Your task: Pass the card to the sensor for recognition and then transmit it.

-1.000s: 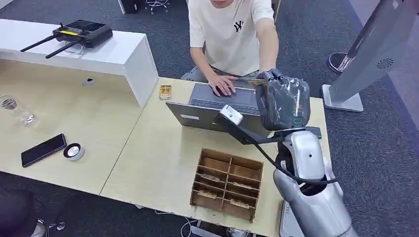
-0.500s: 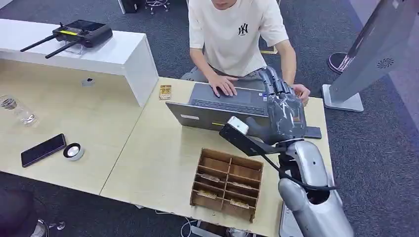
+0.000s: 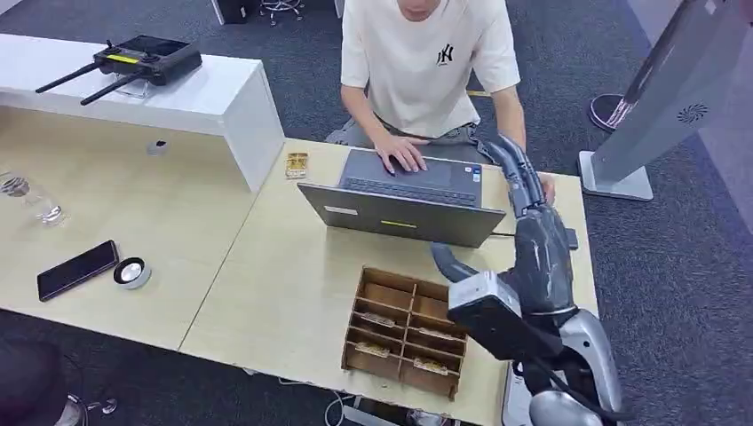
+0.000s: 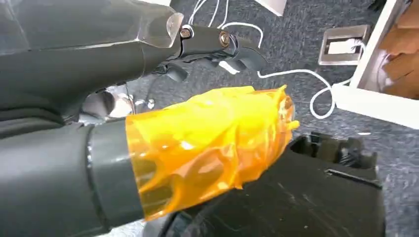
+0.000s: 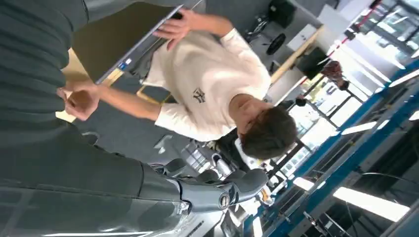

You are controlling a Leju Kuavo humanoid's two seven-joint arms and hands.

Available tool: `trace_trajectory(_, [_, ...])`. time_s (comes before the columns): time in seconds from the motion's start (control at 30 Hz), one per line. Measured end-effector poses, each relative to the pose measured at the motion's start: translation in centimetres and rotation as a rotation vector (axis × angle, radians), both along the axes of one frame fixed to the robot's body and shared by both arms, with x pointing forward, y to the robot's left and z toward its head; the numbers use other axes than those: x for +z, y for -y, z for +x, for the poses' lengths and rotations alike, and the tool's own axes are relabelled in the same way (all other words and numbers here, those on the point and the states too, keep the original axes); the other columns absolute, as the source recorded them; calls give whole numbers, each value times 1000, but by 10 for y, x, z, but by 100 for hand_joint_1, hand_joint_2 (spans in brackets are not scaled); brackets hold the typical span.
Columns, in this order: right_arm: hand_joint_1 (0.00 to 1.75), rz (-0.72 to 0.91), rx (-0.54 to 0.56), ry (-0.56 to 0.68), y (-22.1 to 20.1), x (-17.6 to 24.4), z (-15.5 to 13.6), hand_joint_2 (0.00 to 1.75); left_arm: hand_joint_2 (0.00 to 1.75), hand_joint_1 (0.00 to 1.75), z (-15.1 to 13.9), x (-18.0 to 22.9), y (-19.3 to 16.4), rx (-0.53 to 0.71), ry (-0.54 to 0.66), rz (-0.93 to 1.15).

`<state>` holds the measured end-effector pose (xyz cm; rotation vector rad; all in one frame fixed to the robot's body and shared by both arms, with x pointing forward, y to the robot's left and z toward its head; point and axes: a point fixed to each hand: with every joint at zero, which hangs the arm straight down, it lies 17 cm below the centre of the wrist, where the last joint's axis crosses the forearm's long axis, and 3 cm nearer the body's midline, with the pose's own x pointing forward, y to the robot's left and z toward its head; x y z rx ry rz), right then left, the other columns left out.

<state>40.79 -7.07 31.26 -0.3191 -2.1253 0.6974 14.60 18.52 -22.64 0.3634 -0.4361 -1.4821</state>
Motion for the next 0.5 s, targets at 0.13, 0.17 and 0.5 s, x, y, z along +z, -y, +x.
trace_trajectory(0.13, [143,30,21,0,7,-6,-20,175,0,0,-2,-2,-2,31,-1,-6])
trace_trajectory(0.17, [143,32,23,3,8,-7,-24,175,0,0,-4,-2,-3,37,-3,-6])
trace_trajectory(0.5, [155,-21,35,5,18,-31,-56,175,0,0,-8,-4,-6,75,-9,-7])
